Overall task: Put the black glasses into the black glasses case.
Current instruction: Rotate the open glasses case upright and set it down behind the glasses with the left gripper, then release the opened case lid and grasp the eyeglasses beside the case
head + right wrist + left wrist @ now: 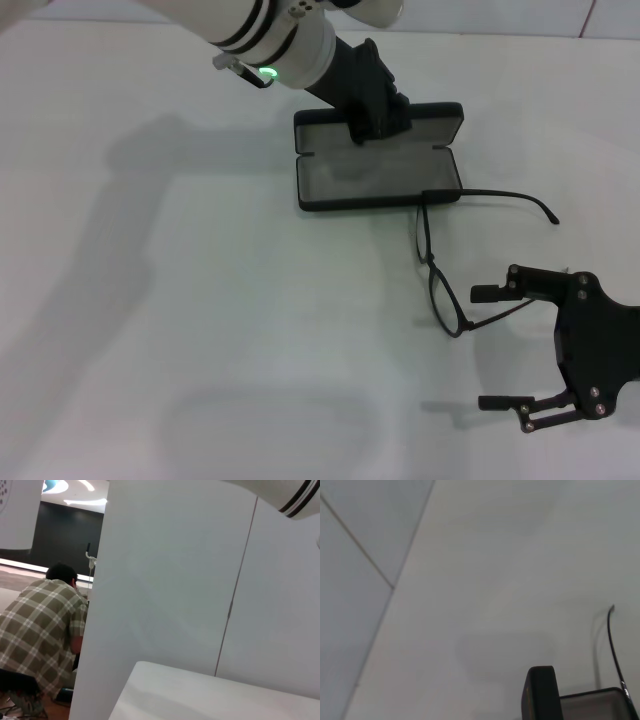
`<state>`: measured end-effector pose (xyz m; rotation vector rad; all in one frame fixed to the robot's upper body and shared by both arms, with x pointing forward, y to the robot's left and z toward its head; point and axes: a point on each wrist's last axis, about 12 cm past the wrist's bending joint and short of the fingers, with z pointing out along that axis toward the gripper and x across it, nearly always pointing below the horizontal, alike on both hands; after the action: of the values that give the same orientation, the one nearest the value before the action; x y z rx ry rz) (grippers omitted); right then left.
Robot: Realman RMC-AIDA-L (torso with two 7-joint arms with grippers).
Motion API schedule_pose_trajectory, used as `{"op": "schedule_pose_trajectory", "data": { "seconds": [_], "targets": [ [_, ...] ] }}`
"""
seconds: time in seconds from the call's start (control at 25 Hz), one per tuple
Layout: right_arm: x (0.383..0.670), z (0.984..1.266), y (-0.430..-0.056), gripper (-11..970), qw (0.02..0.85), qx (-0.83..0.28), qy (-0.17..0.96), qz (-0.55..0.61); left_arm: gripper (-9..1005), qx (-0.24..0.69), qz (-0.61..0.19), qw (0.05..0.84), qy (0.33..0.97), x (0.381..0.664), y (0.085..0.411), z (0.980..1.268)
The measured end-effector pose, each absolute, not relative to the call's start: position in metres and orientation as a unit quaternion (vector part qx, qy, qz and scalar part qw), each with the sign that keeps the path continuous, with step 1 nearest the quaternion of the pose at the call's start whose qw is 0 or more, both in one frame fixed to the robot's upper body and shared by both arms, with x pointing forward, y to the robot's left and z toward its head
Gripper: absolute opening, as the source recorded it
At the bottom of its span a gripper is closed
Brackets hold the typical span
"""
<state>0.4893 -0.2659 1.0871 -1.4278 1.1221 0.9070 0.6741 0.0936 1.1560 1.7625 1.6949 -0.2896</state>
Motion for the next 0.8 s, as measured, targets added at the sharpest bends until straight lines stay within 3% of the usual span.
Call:
{"op": "schedule_pose_trajectory", "data": {
  "seconds": [0.36,0.68,0.8],
  "targets": [
    [0.488,1.087,-0.268,872,0.532,-0.592,0.473,0.379,208,0.676,-0.122,0.304,0.66,0.666,0.089,1.148],
    [0.489,1.087,-0.268,872,0.537,-0.587,0.475,0.377,368,0.65,-0.159,0.325,0.668,0.664,0.085,1.148],
    [0.491,1.09,-0.269,872,0.546,-0.581,0.475,0.372,428,0.624,-0.206,0.358,0.664,0.66,0.086,1.148]
  ]
}}
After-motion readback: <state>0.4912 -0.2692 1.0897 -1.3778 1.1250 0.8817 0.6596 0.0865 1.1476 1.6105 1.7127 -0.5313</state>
